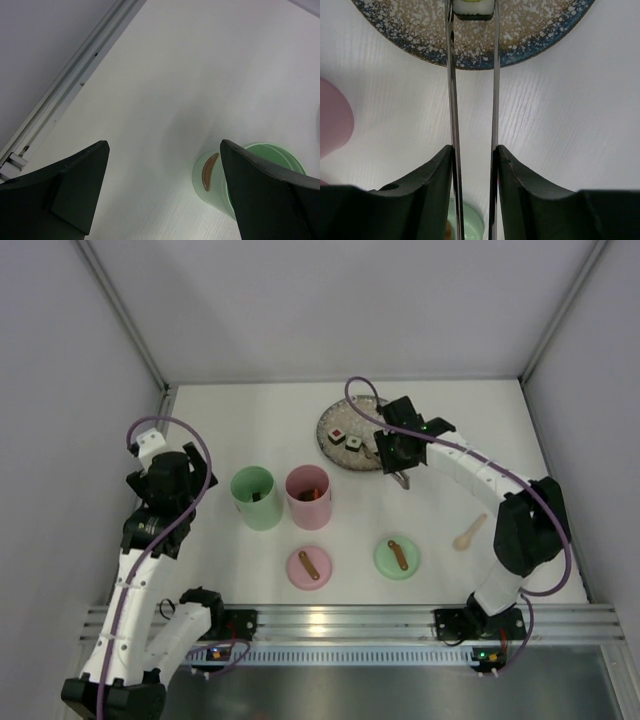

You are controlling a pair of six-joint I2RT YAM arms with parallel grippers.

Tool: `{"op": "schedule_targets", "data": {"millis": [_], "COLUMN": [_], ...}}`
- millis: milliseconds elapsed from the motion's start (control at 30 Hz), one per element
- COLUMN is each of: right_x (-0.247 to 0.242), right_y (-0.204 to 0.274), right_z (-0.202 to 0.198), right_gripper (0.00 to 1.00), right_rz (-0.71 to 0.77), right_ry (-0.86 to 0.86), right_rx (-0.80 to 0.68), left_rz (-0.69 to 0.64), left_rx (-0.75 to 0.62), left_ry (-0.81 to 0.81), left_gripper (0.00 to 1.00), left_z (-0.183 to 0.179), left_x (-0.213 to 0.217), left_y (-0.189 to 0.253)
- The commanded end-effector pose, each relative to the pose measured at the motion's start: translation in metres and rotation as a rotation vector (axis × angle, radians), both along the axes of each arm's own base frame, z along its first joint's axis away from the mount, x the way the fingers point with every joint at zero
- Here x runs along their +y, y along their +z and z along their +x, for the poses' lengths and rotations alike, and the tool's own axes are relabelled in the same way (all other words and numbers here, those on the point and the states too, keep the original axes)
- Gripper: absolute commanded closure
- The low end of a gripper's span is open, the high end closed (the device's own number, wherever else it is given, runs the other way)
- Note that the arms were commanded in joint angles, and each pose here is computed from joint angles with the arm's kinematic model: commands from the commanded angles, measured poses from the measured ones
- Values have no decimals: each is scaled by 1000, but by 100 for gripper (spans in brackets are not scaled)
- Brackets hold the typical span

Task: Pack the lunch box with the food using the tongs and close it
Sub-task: Pick up the fake food from the plate.

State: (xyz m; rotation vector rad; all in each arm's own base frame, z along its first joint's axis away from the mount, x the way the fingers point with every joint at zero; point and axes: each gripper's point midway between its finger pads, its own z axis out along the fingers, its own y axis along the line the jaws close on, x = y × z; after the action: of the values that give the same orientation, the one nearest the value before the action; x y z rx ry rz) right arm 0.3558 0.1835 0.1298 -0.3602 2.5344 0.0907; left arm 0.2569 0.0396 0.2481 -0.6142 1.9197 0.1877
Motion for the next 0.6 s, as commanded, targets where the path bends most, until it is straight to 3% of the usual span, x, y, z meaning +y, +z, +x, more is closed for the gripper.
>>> {"op": "schedule_targets", "data": {"millis": [0,33,133,367,567], "right_x": [5,6,1,-1,37], "right_y": [4,6,22,90,150], "right_z": [11,10,11,13,-1], "right_gripper": [63,68,72,72,73], "right_rz": [48,48,45,65,152], "right_ry": [-5,-5,-19,-16,119], "right_rx": [-31,-34,-68,-211,-315], "left_rz": [2,3,4,9,9], "left_rx": [-23,-24,-26,-67,-77], "left_ry": [-25,-26,-23,-6,0], "left_gripper": [1,1,1,1,1], "left_z": [5,5,5,-4,-7], "left_x": [-4,-4,-3,2,3], "left_y": [7,7,8,16,18]}}
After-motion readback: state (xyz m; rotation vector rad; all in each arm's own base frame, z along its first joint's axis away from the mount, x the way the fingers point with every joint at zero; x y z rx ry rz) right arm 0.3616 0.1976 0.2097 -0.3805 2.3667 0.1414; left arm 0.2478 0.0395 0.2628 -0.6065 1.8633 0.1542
